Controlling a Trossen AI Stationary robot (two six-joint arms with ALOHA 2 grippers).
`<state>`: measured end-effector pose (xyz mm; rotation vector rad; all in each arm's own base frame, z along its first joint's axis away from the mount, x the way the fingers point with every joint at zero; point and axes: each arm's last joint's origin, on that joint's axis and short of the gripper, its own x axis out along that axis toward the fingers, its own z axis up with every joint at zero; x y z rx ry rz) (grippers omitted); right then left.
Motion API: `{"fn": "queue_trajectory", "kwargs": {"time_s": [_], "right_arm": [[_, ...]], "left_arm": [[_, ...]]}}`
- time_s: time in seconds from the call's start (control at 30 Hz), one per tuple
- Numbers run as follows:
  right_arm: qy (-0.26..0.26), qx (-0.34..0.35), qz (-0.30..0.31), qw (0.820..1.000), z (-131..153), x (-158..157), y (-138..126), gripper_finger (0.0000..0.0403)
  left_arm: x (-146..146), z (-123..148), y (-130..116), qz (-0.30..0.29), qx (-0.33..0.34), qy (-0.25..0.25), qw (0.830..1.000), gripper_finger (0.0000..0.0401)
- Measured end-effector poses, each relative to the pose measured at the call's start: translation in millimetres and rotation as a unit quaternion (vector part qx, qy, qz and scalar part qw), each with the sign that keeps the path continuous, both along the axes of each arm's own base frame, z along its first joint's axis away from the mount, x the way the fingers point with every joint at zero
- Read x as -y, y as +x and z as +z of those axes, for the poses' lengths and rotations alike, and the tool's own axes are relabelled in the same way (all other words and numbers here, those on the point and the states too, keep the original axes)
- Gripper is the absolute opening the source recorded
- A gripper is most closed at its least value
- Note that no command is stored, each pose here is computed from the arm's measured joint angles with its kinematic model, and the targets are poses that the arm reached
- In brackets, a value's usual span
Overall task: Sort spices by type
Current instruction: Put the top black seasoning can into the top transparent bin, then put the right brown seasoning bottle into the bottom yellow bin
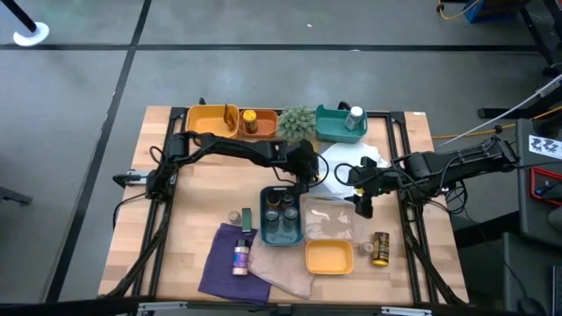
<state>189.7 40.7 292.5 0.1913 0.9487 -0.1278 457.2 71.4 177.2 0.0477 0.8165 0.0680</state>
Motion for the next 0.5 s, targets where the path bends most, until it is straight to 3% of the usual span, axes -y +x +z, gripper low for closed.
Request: {"fn": "queue_trajectory", "kwargs": {"time_s": [0.27, 0.5], "right_arm": [[0.047, -0.014, 0.028, 0.998, -1, -3, -1, 0.0248], [0.137, -0.051, 0.011, 0.989, -2, -8, -5, 0.0248]], "left_arm": [[1, 24, -4, -0.001, 0.025, 0.005, 1.000, 0.0180], [2, 55, -13, -0.001, 0.054, 0.010, 0.999, 0.0180]]}}
